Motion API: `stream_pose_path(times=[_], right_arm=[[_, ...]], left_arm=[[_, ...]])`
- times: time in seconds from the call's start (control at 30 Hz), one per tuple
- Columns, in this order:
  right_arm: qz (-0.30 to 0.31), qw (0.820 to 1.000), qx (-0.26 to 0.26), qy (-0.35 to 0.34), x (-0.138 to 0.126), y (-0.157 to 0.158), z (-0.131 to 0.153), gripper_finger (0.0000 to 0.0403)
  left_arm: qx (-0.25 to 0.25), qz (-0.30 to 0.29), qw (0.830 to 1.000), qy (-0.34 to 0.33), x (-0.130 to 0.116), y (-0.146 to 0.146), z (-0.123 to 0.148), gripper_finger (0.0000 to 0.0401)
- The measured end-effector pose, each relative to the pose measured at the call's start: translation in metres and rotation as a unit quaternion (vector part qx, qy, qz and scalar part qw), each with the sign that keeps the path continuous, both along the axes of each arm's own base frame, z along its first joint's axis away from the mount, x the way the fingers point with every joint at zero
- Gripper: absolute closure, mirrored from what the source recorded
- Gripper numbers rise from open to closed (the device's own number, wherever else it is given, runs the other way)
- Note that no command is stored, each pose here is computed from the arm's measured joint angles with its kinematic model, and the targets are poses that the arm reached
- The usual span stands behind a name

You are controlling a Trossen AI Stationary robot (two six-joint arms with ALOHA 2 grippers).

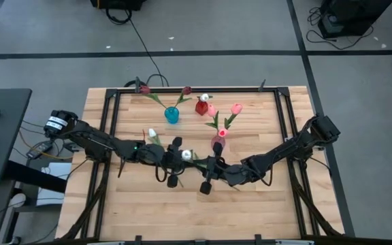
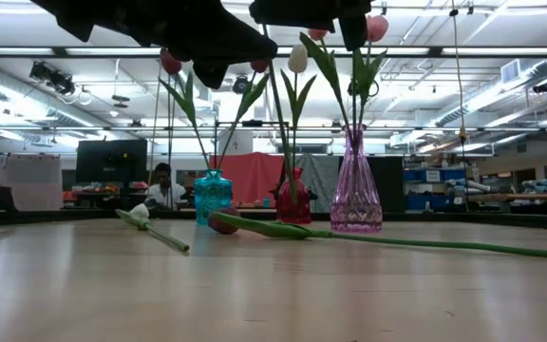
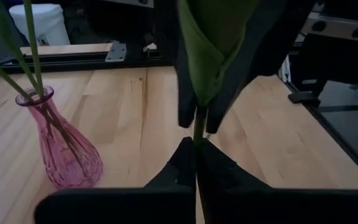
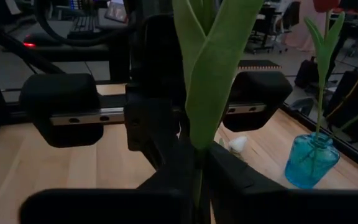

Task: Sort flowers into vase by color
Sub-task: Put the right white tulip into the red vase

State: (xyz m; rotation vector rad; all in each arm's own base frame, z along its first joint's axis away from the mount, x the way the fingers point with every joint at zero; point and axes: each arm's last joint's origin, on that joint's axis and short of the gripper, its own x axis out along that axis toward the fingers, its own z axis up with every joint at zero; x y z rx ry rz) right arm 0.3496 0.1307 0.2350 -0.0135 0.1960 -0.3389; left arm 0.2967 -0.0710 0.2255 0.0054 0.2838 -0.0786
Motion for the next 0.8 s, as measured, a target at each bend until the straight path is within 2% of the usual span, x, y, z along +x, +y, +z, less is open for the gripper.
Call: stream_pose_path(times=[0.1,0.27,0.37,0.6,0.8], right_arm=[[0.0,1.0,-0.002,0.002,0.0,0.0,0.0,0.0391],[0.008,1.0,-0.007,0.001,-0.004,0.005,0.003,0.0389],[0.024,1.0,-0.012,0.008,-0.015,0.013,0.013,0.0396],[0.054,0.998,-0.012,-0.025,-0.059,0.025,0.064,0.0395],[0.12,0.986,0.002,-0.119,-0.09,-0.003,0.125,0.0395]], left_arm=[[0.011,-0.001,1.0,0.0,0.0,0.0,0.0,0.0381],[0.015,0.013,1.0,0.001,0.0,0.001,0.0,0.0329],[0.016,0.013,1.0,0.006,-0.004,0.002,0.003,0.0304],[0.021,0.011,1.0,-0.016,-0.02,0.006,0.013,0.0291],[0.025,0.011,0.999,-0.018,-0.021,0.006,0.012,0.0291]])
